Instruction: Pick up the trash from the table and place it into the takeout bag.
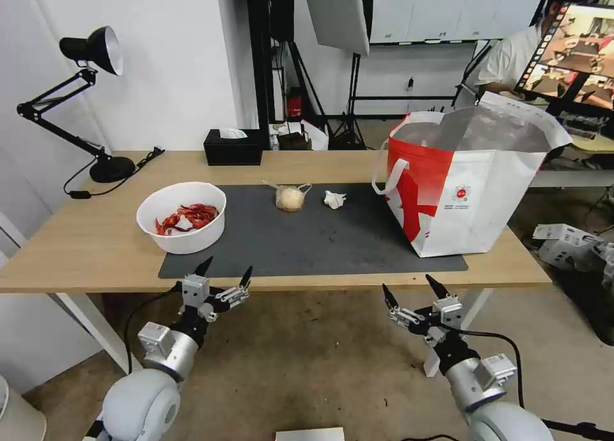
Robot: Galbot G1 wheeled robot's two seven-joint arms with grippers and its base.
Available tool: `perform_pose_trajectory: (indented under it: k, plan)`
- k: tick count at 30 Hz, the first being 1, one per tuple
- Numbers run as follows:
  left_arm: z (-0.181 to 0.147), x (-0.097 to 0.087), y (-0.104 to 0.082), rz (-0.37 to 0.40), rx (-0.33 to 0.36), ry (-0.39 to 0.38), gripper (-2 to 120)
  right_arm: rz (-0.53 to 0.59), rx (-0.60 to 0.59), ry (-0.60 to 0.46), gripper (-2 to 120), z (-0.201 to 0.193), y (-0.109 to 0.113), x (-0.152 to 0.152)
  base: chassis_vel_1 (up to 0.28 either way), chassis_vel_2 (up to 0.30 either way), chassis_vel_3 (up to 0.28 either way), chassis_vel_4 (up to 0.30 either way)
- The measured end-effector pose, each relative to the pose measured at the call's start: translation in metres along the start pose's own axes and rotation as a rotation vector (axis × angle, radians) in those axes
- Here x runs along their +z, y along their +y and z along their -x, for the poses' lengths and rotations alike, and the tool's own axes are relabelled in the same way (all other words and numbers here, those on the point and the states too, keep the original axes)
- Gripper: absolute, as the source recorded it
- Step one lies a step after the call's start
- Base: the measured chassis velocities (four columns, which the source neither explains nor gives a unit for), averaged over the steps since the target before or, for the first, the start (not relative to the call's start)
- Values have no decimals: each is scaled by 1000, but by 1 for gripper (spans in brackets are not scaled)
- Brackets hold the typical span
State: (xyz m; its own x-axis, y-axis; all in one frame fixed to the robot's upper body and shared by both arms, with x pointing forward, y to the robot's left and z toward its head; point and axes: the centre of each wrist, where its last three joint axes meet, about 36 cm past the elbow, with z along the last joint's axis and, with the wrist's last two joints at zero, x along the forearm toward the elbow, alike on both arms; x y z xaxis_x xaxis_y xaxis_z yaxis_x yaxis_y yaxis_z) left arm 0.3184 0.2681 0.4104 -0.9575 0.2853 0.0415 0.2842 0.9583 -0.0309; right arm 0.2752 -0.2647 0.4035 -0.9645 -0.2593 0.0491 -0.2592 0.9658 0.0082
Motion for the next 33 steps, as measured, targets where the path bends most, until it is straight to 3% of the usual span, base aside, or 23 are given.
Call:
perform_pose_trajectory:
  k: [8, 14, 21, 27, 33]
  plan:
    - [-1, -2, 1, 1, -3, -6, 100, 27, -50, -7, 100, 25, 2, -5, 0, 0, 0, 0]
    - [-8, -5, 2, 3, -15, -7, 100, -9, -151, -36, 100, 109, 1, -20, 0, 0, 0, 0]
    - [-13, -7, 6, 12, -33, -6, 100, -49, -146, -21, 100, 208, 15, -48, 0, 0, 0, 0]
    - [-12, -4, 9, 9, -46, -4, 100, -110, -41, 86, 100, 313, 36, -65, 0, 0, 0, 0]
    - [-11, -1, 8, -3, -50, -2, 100, -128, 117, 203, 100, 380, 45, -68, 0, 0, 0, 0]
